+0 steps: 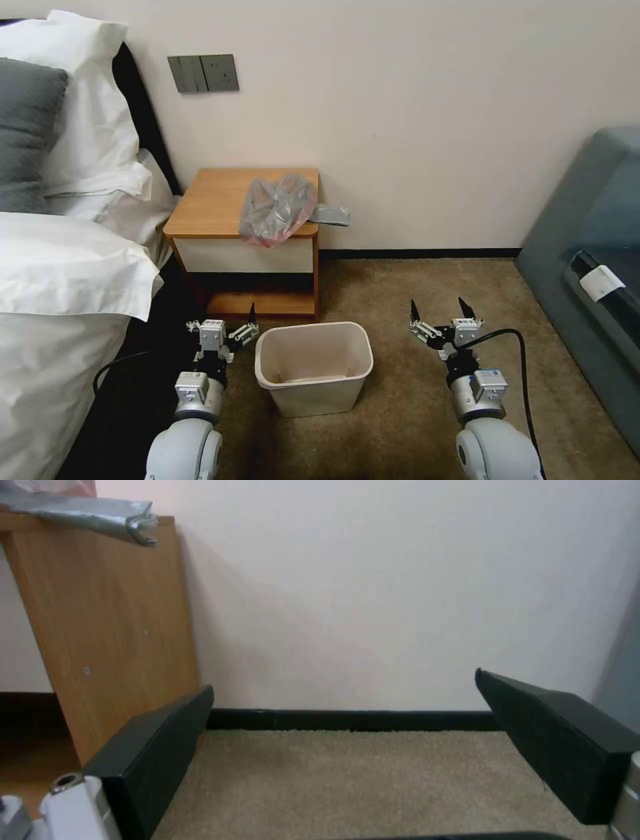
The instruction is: Pick up the garbage bag from the table and place it over the trash can.
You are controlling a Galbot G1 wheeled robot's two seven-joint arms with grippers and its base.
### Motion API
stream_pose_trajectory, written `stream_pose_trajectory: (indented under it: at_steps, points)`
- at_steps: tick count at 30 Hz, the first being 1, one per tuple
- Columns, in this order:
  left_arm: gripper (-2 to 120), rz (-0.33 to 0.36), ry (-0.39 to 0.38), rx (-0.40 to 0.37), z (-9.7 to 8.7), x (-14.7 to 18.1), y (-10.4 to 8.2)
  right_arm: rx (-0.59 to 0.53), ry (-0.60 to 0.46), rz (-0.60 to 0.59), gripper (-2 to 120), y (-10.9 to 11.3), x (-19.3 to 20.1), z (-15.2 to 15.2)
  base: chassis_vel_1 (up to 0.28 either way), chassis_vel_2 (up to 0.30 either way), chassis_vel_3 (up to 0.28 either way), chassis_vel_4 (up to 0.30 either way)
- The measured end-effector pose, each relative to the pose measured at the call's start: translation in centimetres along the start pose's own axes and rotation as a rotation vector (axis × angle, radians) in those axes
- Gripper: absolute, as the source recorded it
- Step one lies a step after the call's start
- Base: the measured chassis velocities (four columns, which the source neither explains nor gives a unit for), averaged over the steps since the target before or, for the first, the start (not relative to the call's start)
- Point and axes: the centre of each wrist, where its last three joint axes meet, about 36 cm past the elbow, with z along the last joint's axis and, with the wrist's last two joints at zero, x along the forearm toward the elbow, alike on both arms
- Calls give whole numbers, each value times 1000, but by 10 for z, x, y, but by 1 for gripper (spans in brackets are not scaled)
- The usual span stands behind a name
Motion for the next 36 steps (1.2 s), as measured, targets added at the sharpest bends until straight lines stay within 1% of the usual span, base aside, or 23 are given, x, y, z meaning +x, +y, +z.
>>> stream_pose_trajectory:
  at_steps: [17,22,23,24,25,26,29,30,33,34,36]
  points:
    - [100,0,0,0,0,0,0,0,0,0,100,0,0,0,0,0,0,0]
    - [100,-4,-5,5,-5,2,2,-1,-3,0,100,1,1,-2,0,0,0,0]
    - [100,-14,-9,14,-13,5,8,-4,-4,7,100,2,4,-6,0,0,0,0]
    - [100,-42,-21,39,-39,17,22,-29,-14,29,100,12,18,-32,0,0,0,0]
    - [100,-42,-21,39,-39,17,22,-29,-14,29,100,12,18,-32,0,0,0,0]
    - [100,-53,-31,54,-55,24,30,-45,-18,44,100,17,28,-49,0,0,0,0]
    - [100,-67,-48,78,-86,39,41,-78,-27,76,100,24,46,-81,0,0,0,0]
    - [100,-67,-48,78,-86,39,41,-78,-27,76,100,24,46,-81,0,0,0,0]
    - [100,-68,-63,97,-115,54,48,-109,-34,108,100,28,64,-110,0,0,0,0]
    - [100,-68,-63,97,-115,54,48,-109,-34,108,100,28,64,-110,0,0,0,0]
    - [100,-64,-73,106,-132,63,51,-129,-37,129,100,30,75,-129,0,0,0,0]
